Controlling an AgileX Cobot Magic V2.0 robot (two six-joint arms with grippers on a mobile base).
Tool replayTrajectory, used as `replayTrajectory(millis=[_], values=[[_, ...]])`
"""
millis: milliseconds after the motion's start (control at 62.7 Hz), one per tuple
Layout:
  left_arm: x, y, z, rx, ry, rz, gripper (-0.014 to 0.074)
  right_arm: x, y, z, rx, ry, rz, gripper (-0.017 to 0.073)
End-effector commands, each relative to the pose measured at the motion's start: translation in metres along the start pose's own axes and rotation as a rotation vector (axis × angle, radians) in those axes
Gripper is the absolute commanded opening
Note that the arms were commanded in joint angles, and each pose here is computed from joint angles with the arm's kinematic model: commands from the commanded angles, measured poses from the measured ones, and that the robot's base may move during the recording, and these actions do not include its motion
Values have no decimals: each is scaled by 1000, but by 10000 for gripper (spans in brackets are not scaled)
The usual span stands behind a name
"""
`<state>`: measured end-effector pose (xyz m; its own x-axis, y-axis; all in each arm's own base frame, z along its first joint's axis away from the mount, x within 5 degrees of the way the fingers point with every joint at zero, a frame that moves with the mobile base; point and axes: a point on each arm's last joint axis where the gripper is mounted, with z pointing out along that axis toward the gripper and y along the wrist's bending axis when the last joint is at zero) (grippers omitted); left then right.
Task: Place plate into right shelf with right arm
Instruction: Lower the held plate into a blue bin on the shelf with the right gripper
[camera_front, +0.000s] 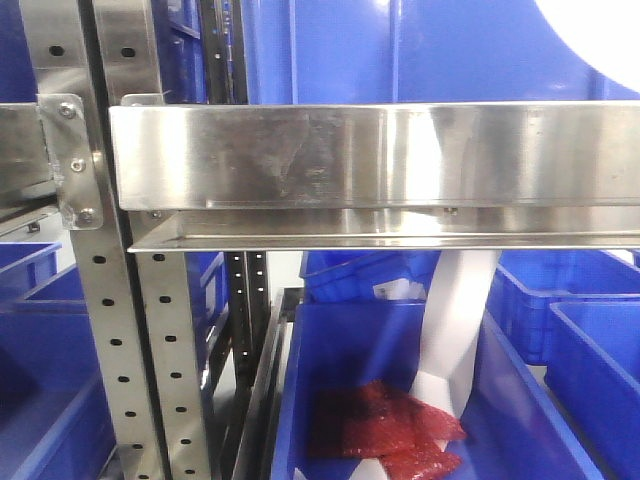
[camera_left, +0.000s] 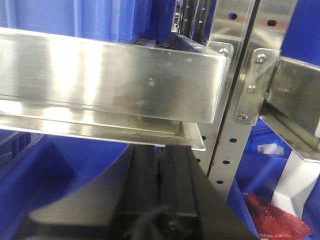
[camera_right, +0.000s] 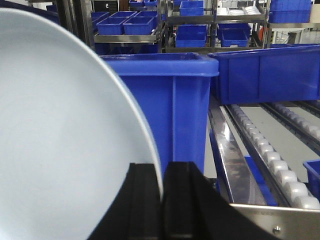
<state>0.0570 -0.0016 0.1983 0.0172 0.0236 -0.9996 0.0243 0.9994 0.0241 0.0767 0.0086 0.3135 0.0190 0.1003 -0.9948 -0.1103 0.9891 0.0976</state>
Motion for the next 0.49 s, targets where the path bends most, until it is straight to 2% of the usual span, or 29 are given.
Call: replayTrajectory(millis=[0,143,255,478], values=[[-5,1,-1,-12,-89,-15,-128,-35,2,-3,-4,-174,21,54],[-5,1,-1,-12,-89,-15,-128,-73,7,0,-22,-198,65,54],[-5,1,-1,-12,-89,-15,-128,-106,10,14,-28,-209,68,54],[-5,1,-1,-12,-89,-15,-128,-164,16,73,-38,-202,92,54]])
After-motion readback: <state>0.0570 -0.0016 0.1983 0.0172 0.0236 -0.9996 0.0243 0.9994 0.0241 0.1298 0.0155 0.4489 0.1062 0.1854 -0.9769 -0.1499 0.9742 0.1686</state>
